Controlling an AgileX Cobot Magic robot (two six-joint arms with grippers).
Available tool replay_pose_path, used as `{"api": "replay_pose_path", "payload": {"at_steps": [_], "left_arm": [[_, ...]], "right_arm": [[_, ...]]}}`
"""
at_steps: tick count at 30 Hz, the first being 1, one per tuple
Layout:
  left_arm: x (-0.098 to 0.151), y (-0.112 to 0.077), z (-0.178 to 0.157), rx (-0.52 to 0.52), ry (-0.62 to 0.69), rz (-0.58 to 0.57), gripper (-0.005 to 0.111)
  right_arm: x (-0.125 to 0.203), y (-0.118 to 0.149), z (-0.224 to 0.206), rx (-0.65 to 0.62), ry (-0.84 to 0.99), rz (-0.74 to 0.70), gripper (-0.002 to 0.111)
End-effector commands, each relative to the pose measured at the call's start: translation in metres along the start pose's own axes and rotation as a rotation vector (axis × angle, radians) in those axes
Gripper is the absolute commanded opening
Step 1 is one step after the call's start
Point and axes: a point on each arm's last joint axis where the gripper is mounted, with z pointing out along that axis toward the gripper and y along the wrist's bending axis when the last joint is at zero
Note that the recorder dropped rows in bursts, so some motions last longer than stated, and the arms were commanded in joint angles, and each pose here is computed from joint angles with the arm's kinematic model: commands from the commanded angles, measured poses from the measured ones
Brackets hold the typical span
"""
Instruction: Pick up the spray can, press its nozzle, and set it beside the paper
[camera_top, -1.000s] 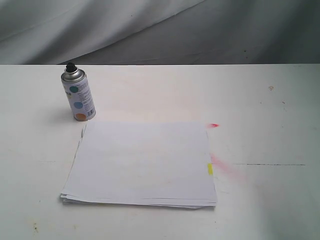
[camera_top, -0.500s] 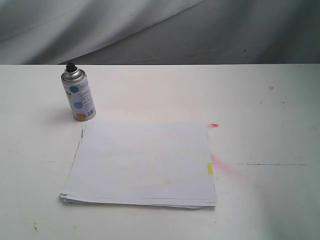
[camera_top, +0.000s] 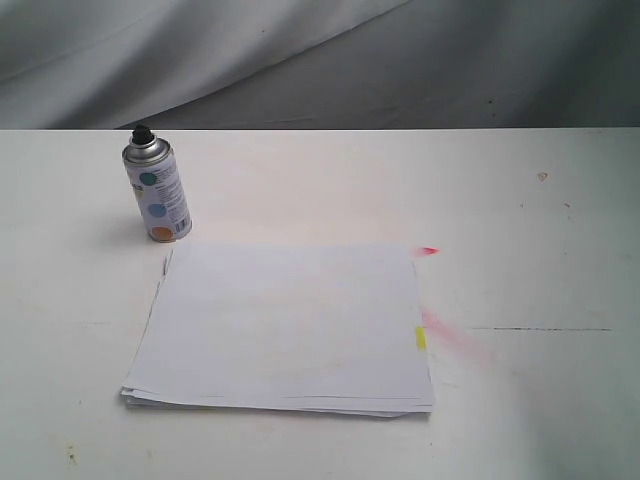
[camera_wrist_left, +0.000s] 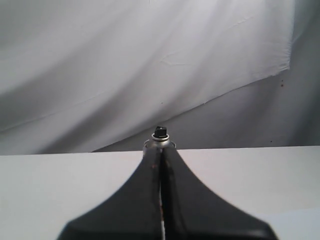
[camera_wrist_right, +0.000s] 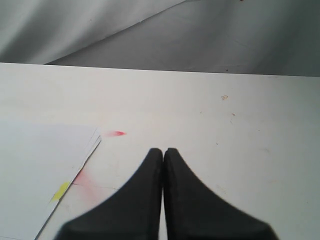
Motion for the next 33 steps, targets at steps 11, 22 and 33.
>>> {"api": "replay_pose_path", "payload": {"at_steps": [11,22,33], "left_arm": [[0.011,0.008,-0.029,-0.115,0.063,0.023,0.000],[0.019,0.011,-0.032,-0.147,0.138,-0.015,0.000],[0.019,0.011,-0.032,-0.145,0.139,-0.028,0.000]], "right_arm": [[0.001,0.000,0.000,0.001,-0.002,-0.011,0.000],[0.001,0.000,0.000,0.001,-0.002,-0.011,0.000],[0.001,0.000,0.000,0.001,-0.002,-0.009,0.000]]}}
